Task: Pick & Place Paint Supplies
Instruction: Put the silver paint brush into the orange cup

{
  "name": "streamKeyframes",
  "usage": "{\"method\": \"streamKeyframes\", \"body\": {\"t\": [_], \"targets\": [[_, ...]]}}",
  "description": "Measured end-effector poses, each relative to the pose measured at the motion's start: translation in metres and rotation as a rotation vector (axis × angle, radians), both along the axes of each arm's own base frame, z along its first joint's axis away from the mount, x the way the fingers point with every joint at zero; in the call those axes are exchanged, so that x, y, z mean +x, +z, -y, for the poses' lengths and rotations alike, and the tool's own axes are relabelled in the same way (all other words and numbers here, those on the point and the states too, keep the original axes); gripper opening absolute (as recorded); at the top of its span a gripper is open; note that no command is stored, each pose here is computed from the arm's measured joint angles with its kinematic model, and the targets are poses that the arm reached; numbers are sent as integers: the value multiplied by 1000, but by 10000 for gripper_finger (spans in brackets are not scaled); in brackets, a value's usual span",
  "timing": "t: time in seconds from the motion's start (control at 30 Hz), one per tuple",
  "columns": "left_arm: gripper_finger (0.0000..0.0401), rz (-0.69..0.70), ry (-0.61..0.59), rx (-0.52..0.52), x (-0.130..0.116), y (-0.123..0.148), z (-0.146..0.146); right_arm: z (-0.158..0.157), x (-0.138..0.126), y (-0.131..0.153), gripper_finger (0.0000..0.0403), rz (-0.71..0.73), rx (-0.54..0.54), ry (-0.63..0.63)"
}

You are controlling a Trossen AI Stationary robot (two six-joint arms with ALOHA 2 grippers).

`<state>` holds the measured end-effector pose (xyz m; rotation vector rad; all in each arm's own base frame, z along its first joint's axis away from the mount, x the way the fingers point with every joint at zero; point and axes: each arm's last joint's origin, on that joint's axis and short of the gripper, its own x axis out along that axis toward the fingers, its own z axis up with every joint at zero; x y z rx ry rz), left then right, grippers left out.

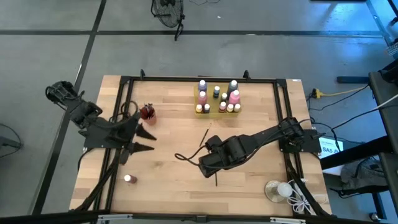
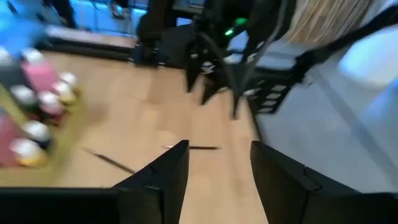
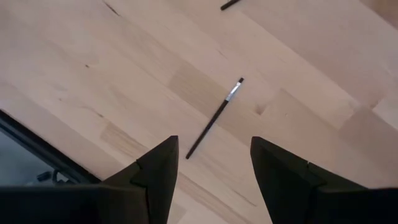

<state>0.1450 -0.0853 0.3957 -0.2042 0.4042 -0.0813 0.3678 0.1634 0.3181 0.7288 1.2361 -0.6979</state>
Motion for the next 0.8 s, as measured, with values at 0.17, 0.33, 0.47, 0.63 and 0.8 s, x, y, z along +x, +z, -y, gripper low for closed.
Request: {"method": "streamKeyframes", "body": {"t": [0.17,0.33,0.47,0.63,0.8], "targets": [[167,6,-42,-136,-9,3,16,-2,0,0,203,12,-7,12],[166,30,-67,-152,-18,4,27,4,2,0,203,10,-2,-13],[166,48,38,-171,-17,2,32,13,7,-4,203,-8,3,-93],[166,44,114,-161,-10,-5,43,26,15,-14,203,-61,16,-149],[165,16,130,-112,1,-15,57,34,17,-39,203,-189,16,-138]]}}
